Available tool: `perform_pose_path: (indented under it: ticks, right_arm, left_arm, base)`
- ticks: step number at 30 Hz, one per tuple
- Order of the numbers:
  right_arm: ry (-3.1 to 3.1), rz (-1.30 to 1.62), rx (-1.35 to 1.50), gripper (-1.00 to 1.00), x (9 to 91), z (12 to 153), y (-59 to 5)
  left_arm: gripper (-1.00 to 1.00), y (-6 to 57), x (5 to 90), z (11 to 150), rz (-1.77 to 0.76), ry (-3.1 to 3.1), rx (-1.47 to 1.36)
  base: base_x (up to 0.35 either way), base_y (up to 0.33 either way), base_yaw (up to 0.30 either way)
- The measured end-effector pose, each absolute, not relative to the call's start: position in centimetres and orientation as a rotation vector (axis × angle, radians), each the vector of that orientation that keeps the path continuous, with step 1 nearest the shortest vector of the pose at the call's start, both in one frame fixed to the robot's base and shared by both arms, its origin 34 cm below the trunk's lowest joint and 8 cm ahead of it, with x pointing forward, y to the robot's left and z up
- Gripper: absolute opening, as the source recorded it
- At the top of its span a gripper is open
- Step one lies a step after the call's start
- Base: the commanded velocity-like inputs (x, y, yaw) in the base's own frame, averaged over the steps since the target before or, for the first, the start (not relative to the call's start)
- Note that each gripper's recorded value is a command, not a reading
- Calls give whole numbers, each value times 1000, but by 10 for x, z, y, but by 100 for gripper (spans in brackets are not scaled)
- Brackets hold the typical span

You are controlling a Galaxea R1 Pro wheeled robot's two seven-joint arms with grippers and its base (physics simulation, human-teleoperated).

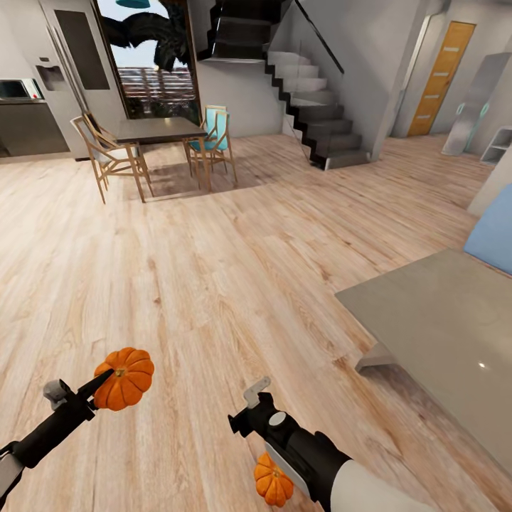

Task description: Place each of the two pumpkins and all three candles from the living room inside a cabinet in the living room (use any cabinet), then make sure every cabinet is closed, and position the cauldron so it is next to a table in the living room.

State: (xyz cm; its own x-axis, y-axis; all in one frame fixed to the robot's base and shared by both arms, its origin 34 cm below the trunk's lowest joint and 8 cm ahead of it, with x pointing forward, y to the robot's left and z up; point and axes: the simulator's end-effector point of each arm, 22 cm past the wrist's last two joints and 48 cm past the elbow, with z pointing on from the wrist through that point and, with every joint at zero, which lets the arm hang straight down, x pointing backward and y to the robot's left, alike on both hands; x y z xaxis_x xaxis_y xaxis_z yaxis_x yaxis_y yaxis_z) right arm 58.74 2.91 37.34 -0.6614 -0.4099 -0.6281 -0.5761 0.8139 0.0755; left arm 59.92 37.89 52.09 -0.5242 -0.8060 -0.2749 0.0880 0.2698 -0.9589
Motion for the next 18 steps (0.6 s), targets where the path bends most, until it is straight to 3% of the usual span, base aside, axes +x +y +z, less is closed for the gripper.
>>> perform_pose_path:
  ticks: [6,13,18]
  right_arm:
    - [2525,650,-587,100,559,351,22]
    - [2600,860,-461,100,540,334,-28]
    - [2562,1030,-405,100,540,346,-55]
  left_arm:
    - [-100,364,610,542,-1410,1699,-589]
    - [-100,297,630,609,-1643,1648,-453]
    - [-100,268,654,631,-1542,1726,-370]
  base:
    - [0,0,0]
    - [0,0,0]
    - [0,0,0]
